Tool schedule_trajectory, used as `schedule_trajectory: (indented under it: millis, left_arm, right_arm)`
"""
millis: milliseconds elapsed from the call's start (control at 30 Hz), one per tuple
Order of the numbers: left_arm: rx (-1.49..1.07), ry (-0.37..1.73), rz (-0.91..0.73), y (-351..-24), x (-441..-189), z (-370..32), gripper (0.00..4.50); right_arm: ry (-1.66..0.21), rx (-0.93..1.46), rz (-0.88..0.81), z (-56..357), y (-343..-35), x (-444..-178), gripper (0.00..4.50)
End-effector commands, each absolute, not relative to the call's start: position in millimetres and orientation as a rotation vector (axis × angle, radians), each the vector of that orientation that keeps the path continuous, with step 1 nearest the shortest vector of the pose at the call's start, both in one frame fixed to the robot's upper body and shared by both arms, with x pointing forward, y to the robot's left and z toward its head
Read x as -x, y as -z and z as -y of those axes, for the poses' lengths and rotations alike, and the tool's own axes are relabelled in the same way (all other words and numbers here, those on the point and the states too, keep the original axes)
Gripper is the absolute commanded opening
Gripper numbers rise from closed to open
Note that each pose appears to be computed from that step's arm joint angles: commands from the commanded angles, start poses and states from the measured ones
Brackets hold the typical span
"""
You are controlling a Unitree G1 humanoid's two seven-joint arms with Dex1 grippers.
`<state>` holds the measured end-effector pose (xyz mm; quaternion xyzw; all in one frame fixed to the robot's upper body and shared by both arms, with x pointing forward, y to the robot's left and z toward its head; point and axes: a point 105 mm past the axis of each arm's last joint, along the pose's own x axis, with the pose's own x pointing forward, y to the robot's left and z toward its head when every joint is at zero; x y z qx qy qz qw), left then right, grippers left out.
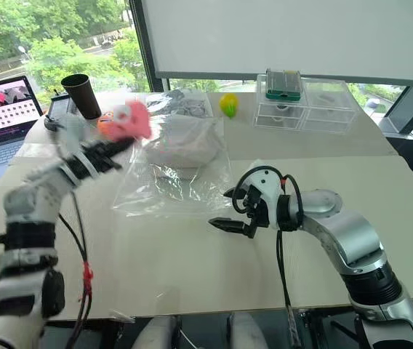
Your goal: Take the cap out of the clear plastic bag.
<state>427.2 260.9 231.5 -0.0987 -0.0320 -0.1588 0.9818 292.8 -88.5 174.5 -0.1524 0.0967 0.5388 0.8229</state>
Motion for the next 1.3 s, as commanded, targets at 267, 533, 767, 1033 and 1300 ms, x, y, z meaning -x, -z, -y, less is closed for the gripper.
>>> schedule_trajectory:
  millis: [267,533,767,1033,1300]
  left_arm:
    - [0.228,-0.267,0.004,-206.3,-449.5,-332.0,0.04]
    - [0.296,-0.421,0.034,-205.3,-445.2,-345.6,1.04]
    - [0.401,-0.428,0.025,-198.2,-444.6,-345.8,3.64]
    - [0.423,-0.423,0.02,-194.1,-439.5,-354.6,3.64]
    - [0.331,-0.29,0.072,-215.3,-445.6,-342.8,3.64]
  right_arm:
    - [-1.033,0.274,-0.09,87.2,-193.5,-300.5,4.5]
    - [-0.886,0.229,-0.047,100.3,-200.5,-311.5,4.5]
    - [-0.844,0.25,-0.051,107.7,-200.9,-311.5,4.5]
    - [-0.873,0.249,-0.063,102.7,-198.1,-312.6,4.5]
    - [-0.9,0.254,-0.073,100.8,-196.4,-312.9,4.5]
